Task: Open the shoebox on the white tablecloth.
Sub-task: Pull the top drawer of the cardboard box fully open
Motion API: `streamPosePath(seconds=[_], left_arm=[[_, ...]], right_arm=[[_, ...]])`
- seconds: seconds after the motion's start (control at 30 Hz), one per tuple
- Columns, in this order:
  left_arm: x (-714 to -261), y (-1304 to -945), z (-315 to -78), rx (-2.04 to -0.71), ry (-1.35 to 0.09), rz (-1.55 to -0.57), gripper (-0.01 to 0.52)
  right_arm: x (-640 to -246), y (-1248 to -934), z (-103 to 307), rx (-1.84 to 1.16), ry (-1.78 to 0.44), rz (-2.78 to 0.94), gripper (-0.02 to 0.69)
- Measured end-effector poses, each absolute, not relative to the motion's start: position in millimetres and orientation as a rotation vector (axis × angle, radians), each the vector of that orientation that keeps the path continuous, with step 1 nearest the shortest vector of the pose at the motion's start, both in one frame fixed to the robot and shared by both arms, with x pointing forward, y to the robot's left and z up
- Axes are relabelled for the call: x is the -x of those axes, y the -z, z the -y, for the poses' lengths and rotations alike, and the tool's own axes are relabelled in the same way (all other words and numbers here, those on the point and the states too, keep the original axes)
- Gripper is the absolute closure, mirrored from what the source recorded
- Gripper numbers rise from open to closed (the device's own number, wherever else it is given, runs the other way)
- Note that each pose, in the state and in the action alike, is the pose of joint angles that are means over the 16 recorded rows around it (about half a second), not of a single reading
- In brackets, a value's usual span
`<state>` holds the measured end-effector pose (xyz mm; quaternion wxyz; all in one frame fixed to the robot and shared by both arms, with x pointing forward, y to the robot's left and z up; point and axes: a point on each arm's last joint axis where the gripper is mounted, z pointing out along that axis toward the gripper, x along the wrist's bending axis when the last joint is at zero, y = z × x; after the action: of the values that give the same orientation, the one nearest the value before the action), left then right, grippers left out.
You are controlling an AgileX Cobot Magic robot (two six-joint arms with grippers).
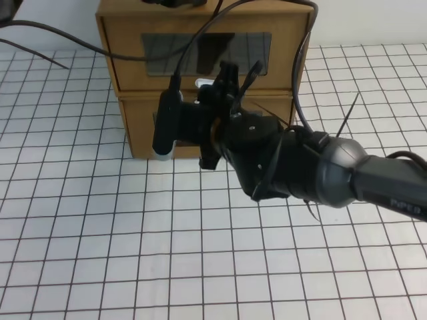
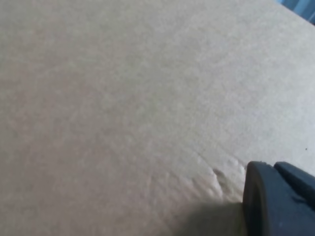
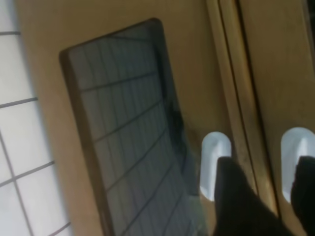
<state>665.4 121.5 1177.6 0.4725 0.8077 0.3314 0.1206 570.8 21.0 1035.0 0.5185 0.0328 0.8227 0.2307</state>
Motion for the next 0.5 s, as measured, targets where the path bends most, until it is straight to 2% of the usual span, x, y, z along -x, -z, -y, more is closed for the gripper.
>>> streamPosePath(seconds=[0.5], left_arm=[[-666, -1177, -121, -1.977, -0.290, -0.815, 0.519]], right_arm=[[-594, -1033, -24, -0.082, -0.535, -1.936, 0.464]])
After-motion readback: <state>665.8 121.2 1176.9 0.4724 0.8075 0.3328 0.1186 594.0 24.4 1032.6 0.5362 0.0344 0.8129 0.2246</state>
